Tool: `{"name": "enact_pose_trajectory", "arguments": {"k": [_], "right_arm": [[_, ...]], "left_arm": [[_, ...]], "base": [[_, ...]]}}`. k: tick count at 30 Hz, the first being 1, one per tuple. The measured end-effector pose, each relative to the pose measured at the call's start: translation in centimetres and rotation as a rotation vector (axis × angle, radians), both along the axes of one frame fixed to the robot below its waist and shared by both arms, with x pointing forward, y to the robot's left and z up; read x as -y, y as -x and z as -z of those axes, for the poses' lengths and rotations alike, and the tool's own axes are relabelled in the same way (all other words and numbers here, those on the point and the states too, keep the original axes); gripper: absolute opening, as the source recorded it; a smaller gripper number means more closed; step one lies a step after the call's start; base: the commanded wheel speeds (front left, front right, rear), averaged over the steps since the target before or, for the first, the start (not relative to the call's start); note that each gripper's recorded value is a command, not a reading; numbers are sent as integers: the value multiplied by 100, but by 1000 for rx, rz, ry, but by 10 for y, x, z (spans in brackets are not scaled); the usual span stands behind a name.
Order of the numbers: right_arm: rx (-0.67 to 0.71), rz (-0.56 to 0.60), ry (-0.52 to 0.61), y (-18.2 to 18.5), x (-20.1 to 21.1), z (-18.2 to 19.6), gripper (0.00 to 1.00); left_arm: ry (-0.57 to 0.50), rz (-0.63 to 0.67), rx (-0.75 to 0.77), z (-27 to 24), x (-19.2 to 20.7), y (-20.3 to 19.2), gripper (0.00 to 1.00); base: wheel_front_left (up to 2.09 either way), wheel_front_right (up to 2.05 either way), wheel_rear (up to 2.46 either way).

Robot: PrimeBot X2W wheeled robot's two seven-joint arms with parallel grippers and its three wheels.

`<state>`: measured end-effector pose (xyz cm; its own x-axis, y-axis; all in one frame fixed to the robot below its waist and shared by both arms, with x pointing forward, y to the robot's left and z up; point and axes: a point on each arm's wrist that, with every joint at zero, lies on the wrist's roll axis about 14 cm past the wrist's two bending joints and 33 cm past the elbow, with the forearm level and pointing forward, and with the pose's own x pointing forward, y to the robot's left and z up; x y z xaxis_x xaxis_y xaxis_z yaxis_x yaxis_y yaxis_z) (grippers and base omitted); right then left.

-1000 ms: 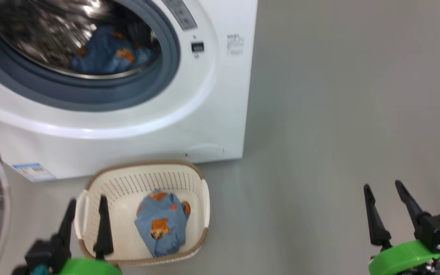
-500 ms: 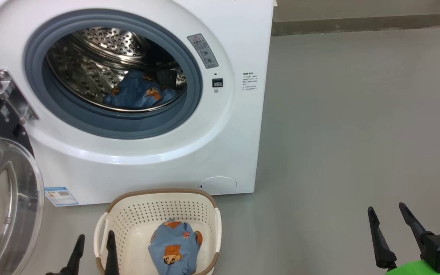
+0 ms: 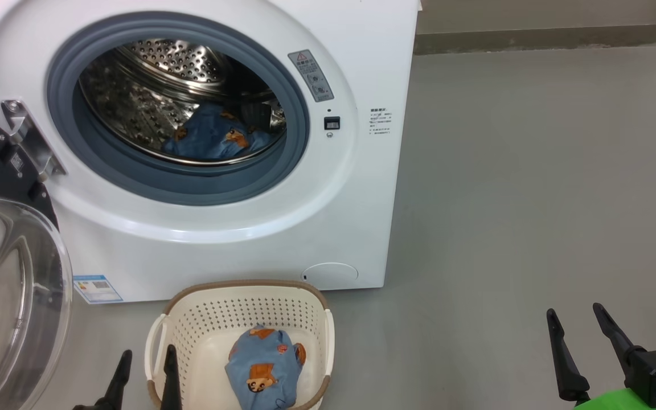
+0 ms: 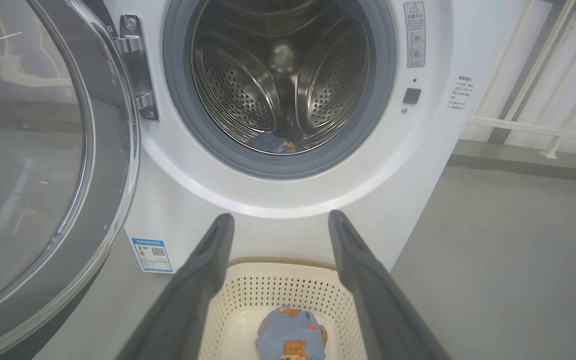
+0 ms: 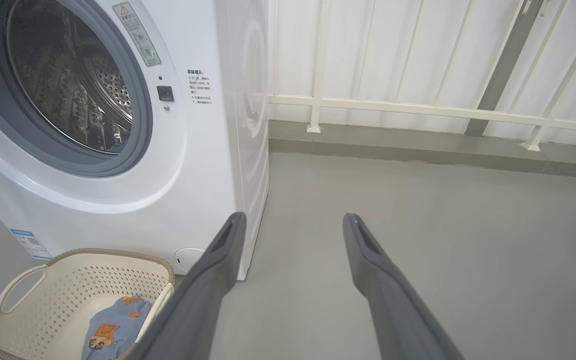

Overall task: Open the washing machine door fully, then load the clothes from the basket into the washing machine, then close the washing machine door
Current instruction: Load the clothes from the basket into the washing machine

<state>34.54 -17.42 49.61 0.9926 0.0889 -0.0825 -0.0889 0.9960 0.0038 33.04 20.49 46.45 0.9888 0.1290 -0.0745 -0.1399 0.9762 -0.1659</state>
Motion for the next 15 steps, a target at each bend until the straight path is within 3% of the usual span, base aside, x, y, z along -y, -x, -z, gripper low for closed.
{"name": "enact_pose_trajectory", "arguments": {"k": [15], "right_arm": [[-47, -4, -7, -6, -3, 15, 100]], "left_arm": [[15, 43, -108, 27, 8, -14, 100]], "base": [[0, 0, 0]]}}
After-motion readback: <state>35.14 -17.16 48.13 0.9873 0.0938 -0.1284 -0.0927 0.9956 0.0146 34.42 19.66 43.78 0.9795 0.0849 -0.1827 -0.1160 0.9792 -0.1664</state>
